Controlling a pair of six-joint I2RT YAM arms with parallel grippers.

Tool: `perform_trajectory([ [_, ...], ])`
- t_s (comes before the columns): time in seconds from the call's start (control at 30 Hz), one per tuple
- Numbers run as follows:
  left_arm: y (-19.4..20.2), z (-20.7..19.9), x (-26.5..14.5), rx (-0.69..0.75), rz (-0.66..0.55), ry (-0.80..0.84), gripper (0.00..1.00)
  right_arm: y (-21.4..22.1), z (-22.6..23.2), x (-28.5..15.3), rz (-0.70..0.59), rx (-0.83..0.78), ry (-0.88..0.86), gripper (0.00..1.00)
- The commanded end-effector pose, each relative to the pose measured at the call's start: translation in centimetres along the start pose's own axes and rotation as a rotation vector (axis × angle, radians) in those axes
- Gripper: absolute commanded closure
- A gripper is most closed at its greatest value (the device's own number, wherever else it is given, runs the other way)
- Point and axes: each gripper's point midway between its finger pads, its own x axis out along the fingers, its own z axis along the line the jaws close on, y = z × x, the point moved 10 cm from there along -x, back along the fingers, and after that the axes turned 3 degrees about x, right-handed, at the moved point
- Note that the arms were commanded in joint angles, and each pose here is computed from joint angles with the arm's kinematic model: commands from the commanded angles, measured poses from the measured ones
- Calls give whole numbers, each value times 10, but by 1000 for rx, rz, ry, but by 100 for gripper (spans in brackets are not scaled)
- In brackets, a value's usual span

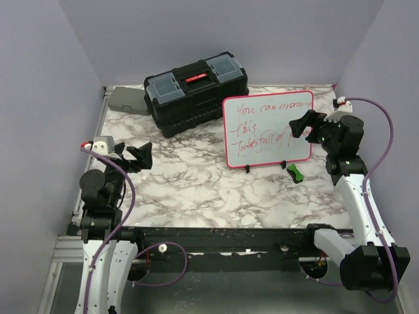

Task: Erase the whiteboard
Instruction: Pick up the whiteboard eraser from the center of the board.

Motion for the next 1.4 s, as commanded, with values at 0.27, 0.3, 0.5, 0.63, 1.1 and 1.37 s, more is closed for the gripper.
perform_trajectory([
  [0.27, 14, -16, 6, -109, 167, 193, 1, 15, 8, -19, 99, -351, -323, 0],
  [0.3, 16, -16, 7, -110, 180, 207, 1, 19, 10, -21, 131, -391, -383, 0],
  [0.5, 28, -13, 8, -99, 225, 212, 1, 52, -7, -16, 444, -486, -509, 0],
  [0.63, 45, -8, 8, -95, 242, 196, 1, 70, -23, -7, 526, -539, -414, 0],
  [1.1, 46, -13, 9, -96, 294, 231, 1, 132, -72, -4, 773, -648, -35, 24],
  [1.37, 47, -12, 7, -90, 297, 216, 1, 139, -79, 16, 808, -605, 6, 40],
])
